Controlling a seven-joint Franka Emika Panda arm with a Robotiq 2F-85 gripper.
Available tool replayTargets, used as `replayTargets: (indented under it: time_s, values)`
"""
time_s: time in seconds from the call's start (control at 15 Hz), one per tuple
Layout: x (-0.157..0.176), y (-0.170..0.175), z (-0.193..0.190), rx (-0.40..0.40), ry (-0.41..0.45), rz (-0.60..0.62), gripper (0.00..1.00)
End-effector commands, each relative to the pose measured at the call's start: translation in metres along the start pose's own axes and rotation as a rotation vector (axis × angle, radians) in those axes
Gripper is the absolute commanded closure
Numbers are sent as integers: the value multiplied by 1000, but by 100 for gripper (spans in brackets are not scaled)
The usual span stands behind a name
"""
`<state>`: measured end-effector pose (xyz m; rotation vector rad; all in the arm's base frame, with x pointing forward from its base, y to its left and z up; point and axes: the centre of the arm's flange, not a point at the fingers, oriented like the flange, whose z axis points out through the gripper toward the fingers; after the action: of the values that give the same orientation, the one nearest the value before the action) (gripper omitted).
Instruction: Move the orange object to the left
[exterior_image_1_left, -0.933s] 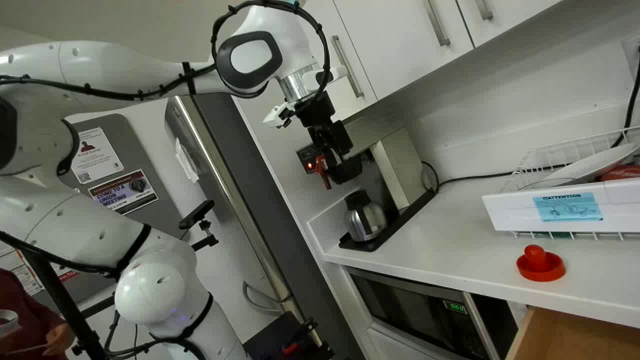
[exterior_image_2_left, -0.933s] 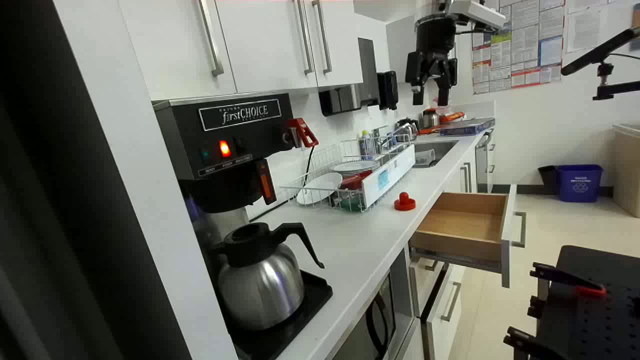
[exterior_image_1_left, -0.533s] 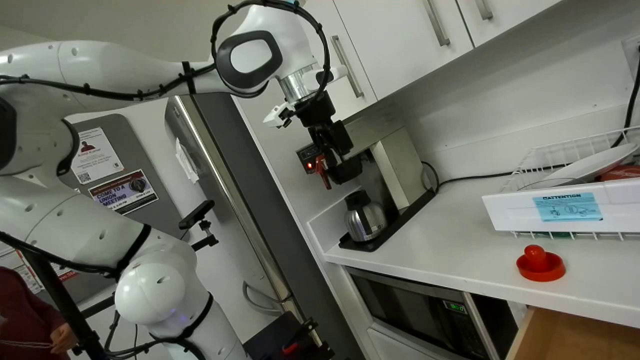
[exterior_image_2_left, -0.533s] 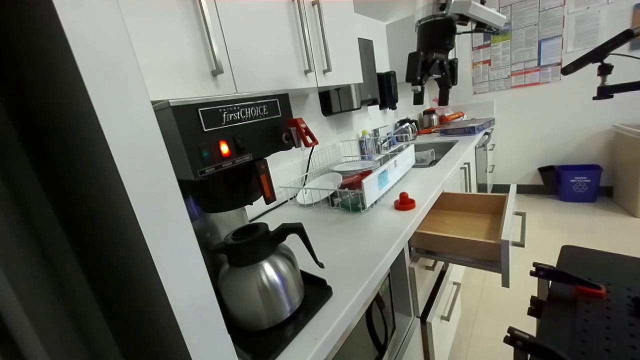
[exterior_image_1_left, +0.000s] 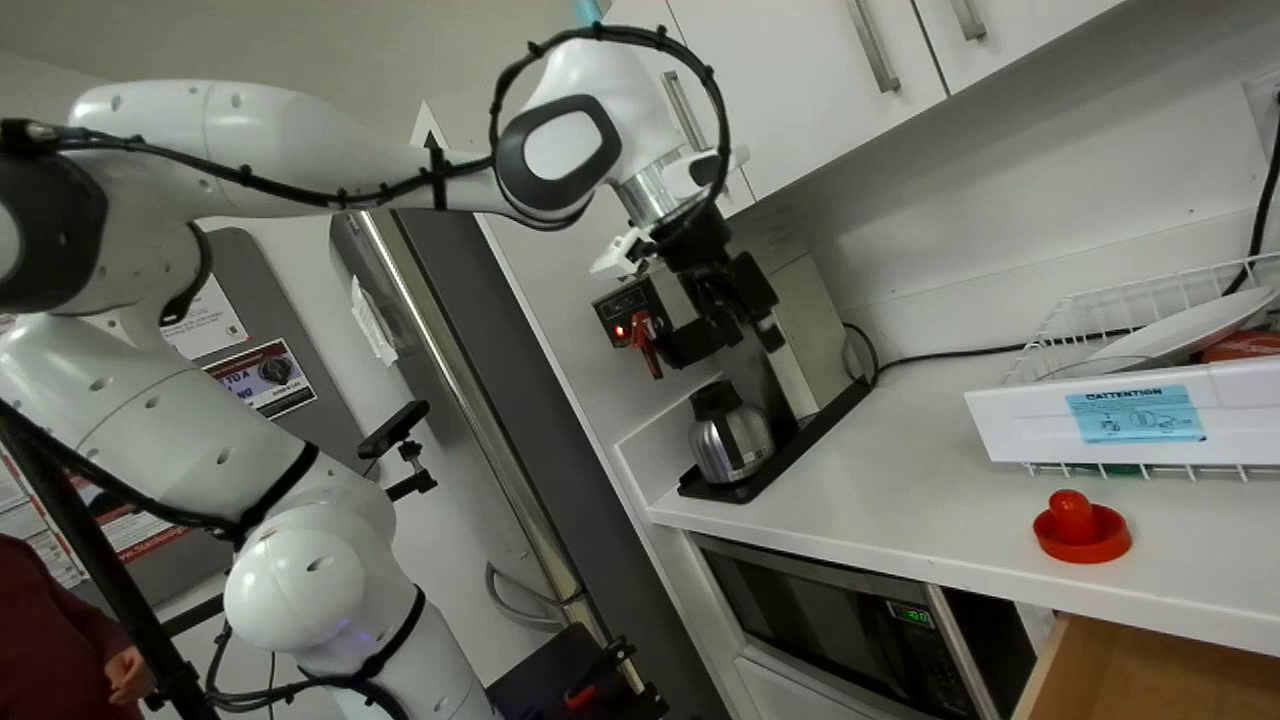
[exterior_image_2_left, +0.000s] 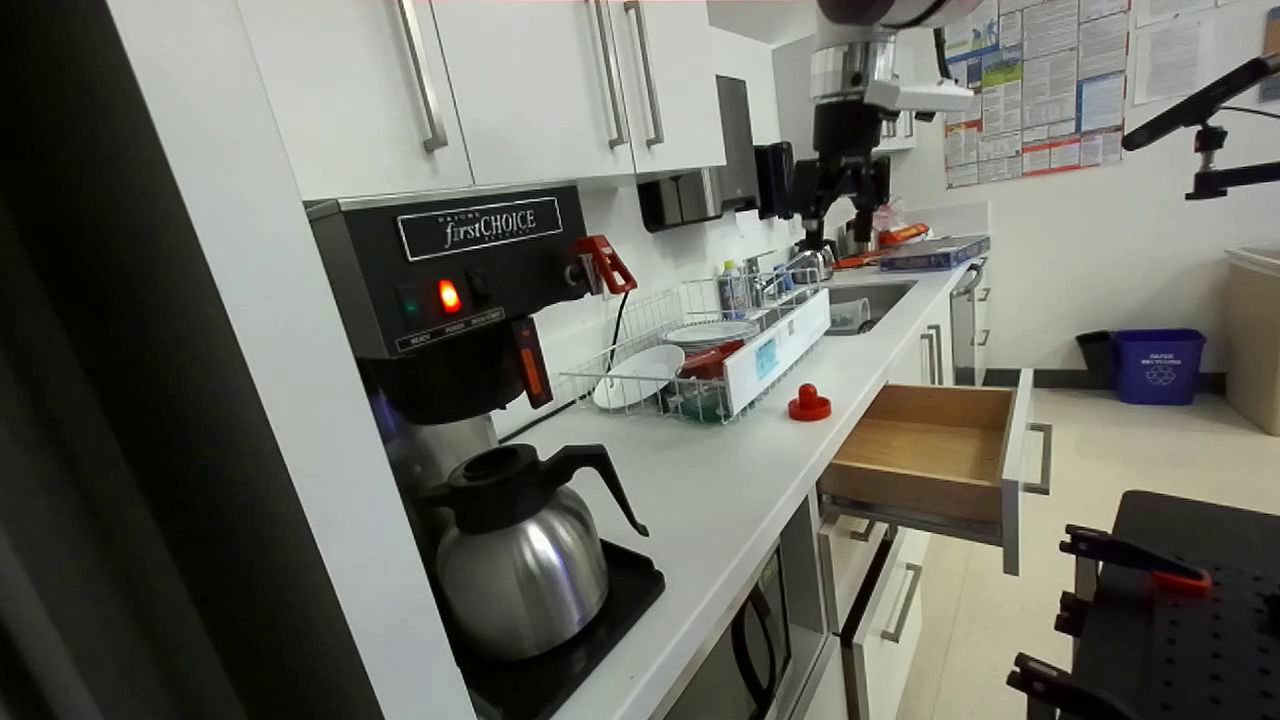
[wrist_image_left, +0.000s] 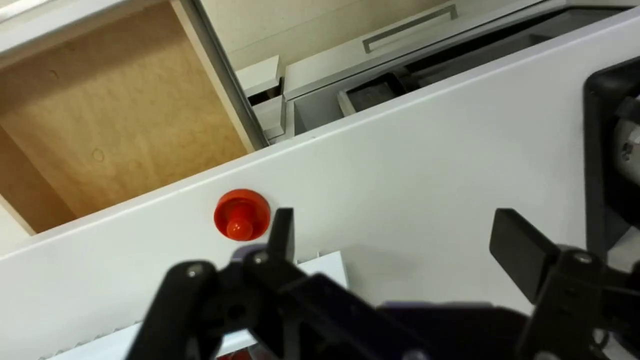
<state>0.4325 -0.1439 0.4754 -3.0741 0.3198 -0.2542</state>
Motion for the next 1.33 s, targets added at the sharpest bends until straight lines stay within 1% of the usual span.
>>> replayTargets:
  time_s: [0.0, 0.07, 0.2, 0.33, 0.4, 0.47, 0.6, 0.87, 1.0, 1.27]
  values:
    - [58, 25, 74, -65, 32, 15, 0]
    - [68, 34, 94, -84, 45, 31, 0]
    - [87, 53, 134, -120, 43, 56, 0]
    - [95, 66, 159, -154, 17, 81, 0]
    - [95, 66, 161, -175, -14, 126, 0]
    - [72, 61, 159, -138, 6, 81, 0]
    - [82, 68, 173, -165, -7, 106, 0]
    - [88, 69, 170, -169, 1, 116, 0]
    - [94, 72, 182, -181, 25, 84, 0]
    - [104, 78, 208, -207, 61, 57, 0]
